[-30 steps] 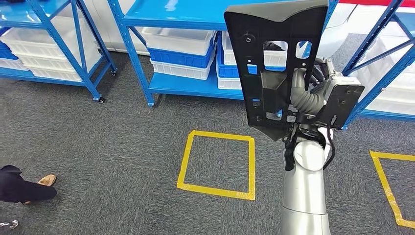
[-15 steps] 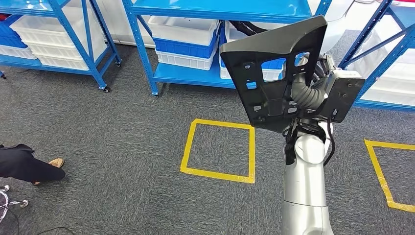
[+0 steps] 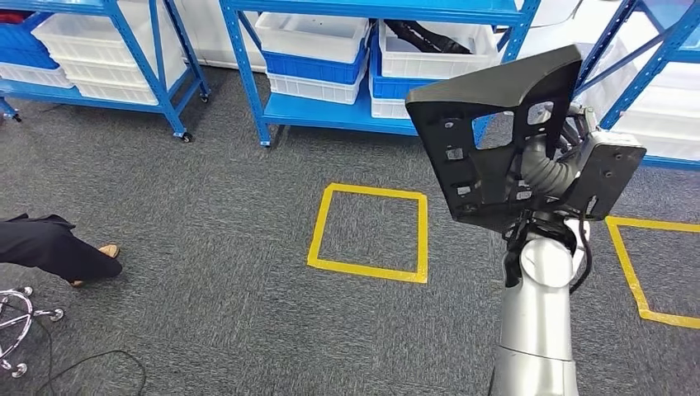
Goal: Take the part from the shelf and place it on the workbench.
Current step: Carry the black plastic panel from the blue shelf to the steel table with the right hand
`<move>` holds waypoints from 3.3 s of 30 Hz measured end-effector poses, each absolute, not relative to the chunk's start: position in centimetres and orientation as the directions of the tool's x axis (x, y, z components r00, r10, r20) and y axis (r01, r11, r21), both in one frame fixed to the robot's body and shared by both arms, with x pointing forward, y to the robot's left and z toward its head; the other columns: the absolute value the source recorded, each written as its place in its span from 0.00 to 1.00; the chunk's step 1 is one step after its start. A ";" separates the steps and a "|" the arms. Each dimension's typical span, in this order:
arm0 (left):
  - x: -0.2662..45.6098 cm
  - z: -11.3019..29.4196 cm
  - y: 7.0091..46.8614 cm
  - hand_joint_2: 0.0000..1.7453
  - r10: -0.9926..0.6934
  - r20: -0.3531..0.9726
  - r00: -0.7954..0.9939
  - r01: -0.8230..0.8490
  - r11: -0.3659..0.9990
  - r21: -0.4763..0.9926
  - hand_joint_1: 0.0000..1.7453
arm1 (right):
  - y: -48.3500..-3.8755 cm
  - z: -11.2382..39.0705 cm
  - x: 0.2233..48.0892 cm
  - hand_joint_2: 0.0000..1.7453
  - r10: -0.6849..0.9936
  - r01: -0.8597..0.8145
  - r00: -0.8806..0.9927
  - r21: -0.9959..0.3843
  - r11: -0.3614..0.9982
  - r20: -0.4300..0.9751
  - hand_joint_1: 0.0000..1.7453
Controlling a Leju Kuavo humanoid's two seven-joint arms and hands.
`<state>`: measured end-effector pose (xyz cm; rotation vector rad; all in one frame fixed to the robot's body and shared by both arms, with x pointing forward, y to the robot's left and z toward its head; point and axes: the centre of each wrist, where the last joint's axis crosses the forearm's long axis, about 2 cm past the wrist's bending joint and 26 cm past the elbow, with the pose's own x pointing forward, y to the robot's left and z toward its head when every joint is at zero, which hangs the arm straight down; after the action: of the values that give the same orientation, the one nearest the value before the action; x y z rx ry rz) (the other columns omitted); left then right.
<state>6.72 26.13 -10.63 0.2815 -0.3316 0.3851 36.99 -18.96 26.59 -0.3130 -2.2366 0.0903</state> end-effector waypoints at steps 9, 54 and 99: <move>6.3 -10.7 26.3 1.00 0.306 0.364 0.880 -0.396 0.895 0.205 0.00 | -20.3 26.0 36.7 1.00 0.295 0.235 -0.579 -0.191 0.953 0.760 1.00; 6.3 -10.7 26.2 1.00 0.278 0.364 0.889 -0.371 0.903 0.217 0.00 | -23.0 24.9 36.7 1.00 0.415 0.324 -0.530 -0.276 0.905 0.740 1.00; 6.3 -10.6 25.2 1.00 0.373 0.307 0.875 -0.453 0.856 0.250 0.00 | -21.4 25.8 37.1 1.00 0.410 0.332 -0.530 -0.263 0.906 0.743 1.00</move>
<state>6.29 25.19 -10.58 0.3233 -0.2531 0.4389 37.14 -21.45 25.80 -0.5281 -2.1732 0.1108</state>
